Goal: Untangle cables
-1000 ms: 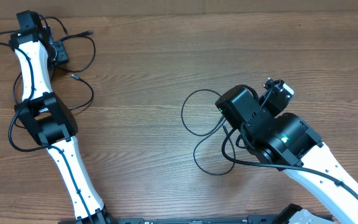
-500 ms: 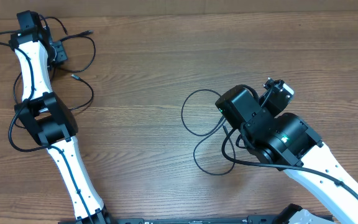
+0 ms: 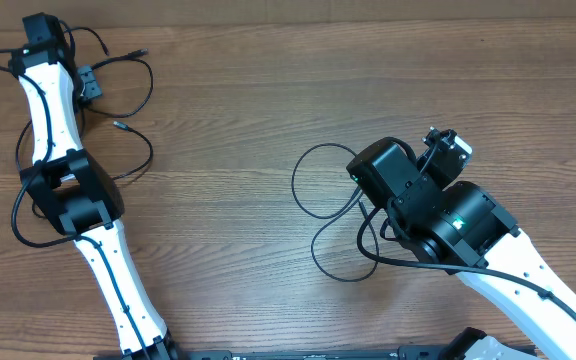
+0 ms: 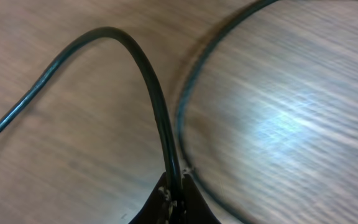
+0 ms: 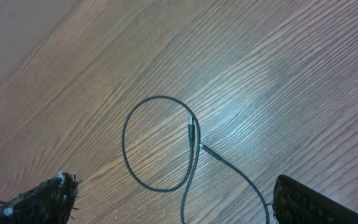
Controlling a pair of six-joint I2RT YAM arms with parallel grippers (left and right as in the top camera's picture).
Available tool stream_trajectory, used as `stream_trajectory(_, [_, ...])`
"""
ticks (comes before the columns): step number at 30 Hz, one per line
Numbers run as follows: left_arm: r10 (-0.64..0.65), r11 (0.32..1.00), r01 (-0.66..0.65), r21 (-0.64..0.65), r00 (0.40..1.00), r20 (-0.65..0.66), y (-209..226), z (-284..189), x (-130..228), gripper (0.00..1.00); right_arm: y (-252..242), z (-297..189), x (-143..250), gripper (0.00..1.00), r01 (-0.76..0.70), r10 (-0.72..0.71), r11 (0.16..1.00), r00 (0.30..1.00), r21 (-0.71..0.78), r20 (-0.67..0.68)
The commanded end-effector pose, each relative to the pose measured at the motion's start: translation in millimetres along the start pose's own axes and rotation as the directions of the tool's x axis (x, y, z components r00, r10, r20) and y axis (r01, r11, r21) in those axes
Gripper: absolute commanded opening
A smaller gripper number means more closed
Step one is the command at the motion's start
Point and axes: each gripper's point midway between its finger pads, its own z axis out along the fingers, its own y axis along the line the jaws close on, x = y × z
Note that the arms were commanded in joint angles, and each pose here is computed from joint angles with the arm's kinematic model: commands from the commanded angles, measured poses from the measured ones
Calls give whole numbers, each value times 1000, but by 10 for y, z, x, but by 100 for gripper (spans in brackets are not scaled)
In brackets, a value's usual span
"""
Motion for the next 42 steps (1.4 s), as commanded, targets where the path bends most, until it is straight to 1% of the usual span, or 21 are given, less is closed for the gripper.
stream_trajectory(1, [-121,987,127,-99,991,59,383,-281,-147,4,10,-22,-18,100,2,-2,1000,1000,-9,3])
stream_trajectory(4, [-145,983,149,-111,989,41,510,-284,-106,4,10,-22,-18,100,2,-2,1000,1000,-9,3])
stream_trajectory(5, [-205,968,209,-136,978,42,637,-308,-83,4,10,-22,-18,100,2,-2,1000,1000,-9,3])
stream_trajectory(7, [-282,944,287,-162,958,53,779,-346,-71,4,6,-22,-18,100,3,-3,1000,1000,-8,3])
stream_trajectory(10, [-358,915,365,-170,931,72,957,-419,-79,4,0,-22,-16,100,5,-5,1000,1000,-5,3])
stream_trajectory(17, [-412,888,418,-194,909,72,1271,-453,-37,4,-3,-14,-11,100,5,-5,1000,1000,-4,3])
stream_trajectory(20, [-466,853,472,-223,881,80,1463,-449,11,4,-4,-14,-10,100,6,-6,1000,1000,-3,2])
stream_trajectory(21, [-475,846,480,-232,876,80,1531,-447,28,6,-6,-14,-9,100,6,-6,1000,1000,-2,2])
stream_trajectory(22, [-483,841,486,-237,872,78,1585,-443,44,14,-9,-14,-8,100,7,-7,1000,1000,-1,1])
stream_trajectory(23, [-490,837,492,-240,868,72,1633,-440,67,30,-13,-15,-8,100,7,-7,1000,1000,0,1])
stream_trajectory(25, [-500,832,497,-248,864,54,1702,-434,124,81,-11,-14,-8,100,7,-7,1000,1000,0,1])
stream_trajectory(26, [-502,830,498,-251,863,51,1720,-435,138,100,-6,-14,-10,100,6,-6,1000,1000,-2,2])
stream_trajectory(29, [-477,845,467,-261,878,26,1734,-437,186,100,2,-14,-11,100,4,-4,1000,1000,-6,2])
stream_trajectory(33, [-434,877,416,-242,900,-27,1614,-473,249,100,7,-14,24,100,5,-5,1000,1000,-9,-18])
stream_trajectory(37, [-410,896,392,-207,911,-48,1466,-665,251,99,-13,-14,32,100,10,-10,1000,1000,-2,-21])
stream_trajectory(40, [-396,914,388,-118,917,-49,1244,-931,187,100,-45,-16,39,100,17,-17,1000,1000,10,-24])
stream_trajectory(42, [-374,927,375,-3,926,-57,983,-1161,133,99,-84,-17,44,100,42,-42,999,999,24,-27])
